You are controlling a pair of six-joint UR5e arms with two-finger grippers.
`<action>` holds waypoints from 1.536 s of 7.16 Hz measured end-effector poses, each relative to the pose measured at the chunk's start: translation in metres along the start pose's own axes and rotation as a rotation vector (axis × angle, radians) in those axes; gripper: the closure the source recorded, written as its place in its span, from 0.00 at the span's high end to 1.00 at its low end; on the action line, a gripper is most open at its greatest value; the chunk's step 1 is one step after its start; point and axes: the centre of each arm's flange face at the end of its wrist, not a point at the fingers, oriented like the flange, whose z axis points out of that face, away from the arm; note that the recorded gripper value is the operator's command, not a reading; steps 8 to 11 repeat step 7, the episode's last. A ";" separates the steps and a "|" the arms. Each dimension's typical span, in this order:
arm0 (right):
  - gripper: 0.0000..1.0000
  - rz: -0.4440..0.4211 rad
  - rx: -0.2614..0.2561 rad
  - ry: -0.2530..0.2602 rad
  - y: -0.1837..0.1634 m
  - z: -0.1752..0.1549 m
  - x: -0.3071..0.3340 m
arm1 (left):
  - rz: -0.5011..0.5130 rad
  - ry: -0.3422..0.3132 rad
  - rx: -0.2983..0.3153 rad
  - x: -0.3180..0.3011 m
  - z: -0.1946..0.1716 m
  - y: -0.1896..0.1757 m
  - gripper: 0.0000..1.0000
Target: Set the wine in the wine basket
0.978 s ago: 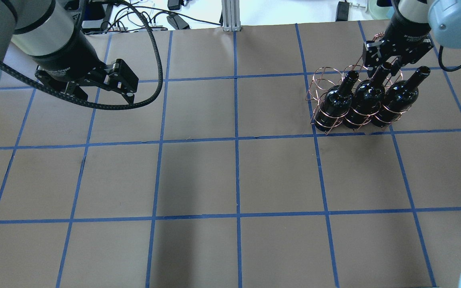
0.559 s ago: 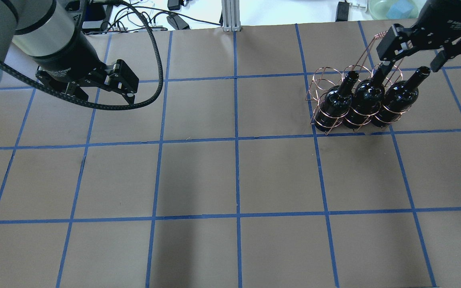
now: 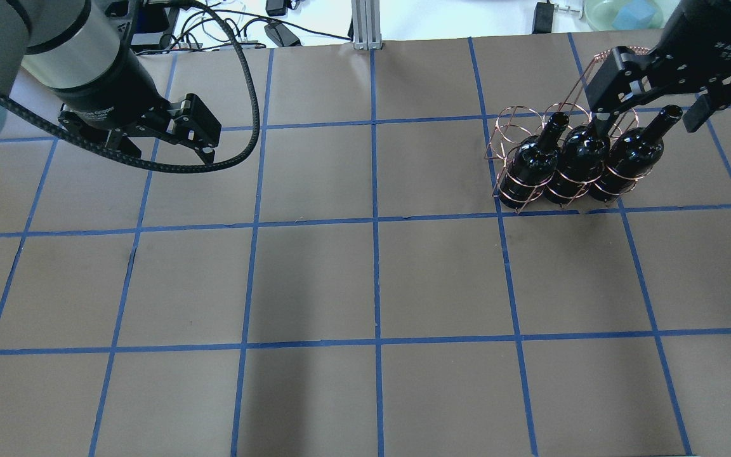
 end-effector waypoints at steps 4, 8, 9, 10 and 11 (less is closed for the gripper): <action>1.00 0.010 0.051 -0.006 -0.012 0.006 -0.009 | 0.000 0.000 0.001 0.000 0.000 0.000 1.00; 1.00 0.010 0.055 -0.006 -0.012 0.006 -0.009 | 0.000 0.000 0.003 0.000 -0.001 0.000 1.00; 1.00 0.010 0.055 -0.006 -0.012 0.006 -0.009 | 0.000 0.000 0.003 0.000 -0.001 0.000 1.00; 1.00 0.010 0.055 -0.006 -0.012 0.006 -0.009 | 0.000 0.000 0.003 0.000 -0.001 0.000 1.00; 1.00 0.010 0.055 -0.006 -0.012 0.006 -0.009 | 0.000 0.000 0.003 0.000 -0.001 0.000 1.00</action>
